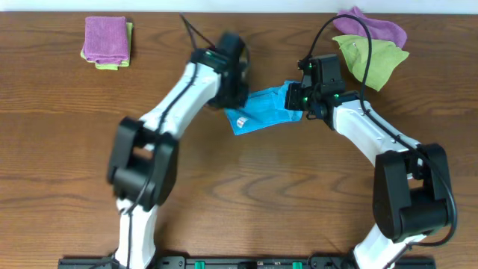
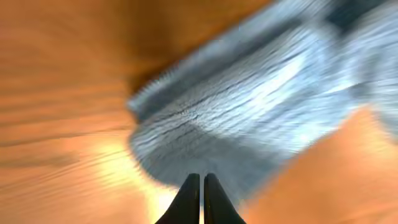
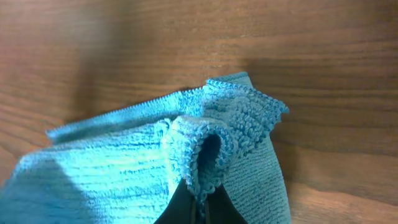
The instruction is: Fold the cloth
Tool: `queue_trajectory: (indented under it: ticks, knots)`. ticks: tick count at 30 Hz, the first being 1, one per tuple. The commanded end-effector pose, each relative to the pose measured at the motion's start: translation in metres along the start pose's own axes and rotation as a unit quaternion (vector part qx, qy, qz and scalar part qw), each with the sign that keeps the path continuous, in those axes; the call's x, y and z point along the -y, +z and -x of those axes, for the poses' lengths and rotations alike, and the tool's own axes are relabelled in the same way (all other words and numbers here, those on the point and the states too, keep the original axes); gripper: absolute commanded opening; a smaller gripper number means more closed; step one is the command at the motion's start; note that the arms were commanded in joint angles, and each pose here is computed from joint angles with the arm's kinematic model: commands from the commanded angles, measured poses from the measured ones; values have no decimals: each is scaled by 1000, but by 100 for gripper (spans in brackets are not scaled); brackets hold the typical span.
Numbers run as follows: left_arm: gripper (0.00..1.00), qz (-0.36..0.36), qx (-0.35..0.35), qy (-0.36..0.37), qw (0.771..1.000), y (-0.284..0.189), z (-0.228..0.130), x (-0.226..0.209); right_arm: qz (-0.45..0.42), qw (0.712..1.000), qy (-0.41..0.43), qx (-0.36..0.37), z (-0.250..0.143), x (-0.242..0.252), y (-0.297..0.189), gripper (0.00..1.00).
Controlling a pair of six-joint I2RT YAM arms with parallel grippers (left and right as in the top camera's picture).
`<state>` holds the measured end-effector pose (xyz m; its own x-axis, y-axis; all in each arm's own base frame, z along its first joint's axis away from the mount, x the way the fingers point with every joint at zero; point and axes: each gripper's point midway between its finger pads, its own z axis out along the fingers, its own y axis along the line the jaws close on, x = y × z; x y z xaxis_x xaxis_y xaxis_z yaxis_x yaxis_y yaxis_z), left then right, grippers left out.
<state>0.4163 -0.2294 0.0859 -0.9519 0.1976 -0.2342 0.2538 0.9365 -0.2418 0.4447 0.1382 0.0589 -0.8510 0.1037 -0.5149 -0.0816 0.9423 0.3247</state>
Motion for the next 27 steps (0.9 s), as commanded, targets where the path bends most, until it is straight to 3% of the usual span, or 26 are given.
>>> queue_trajectory:
  ticks: [1, 3, 7, 13, 21, 27]
  knots:
    - [6, 19, 86, 10, 996, -72, 19, 3, 10, 998, -59, 18, 12, -17, -12, 2]
    - [6, 18, 121, 15, 992, -111, 19, 9, 6, 997, -69, 14, 9, -19, -11, 2]
    - [6, 84, 190, 9, 978, -186, 8, -8, 10, 996, -87, 21, 9, -32, -9, 1]
    - [6, 133, 268, -3, 954, -270, -19, -22, 13, 988, -141, 63, 12, -76, -6, 2]
    - [6, 131, 276, -3, 952, -296, -45, -23, 16, 964, -255, 74, -7, -122, -2, 2]
    - [6, 135, 262, -3, 955, -293, -52, -25, 42, 959, -276, 53, -20, -131, 3, 2]
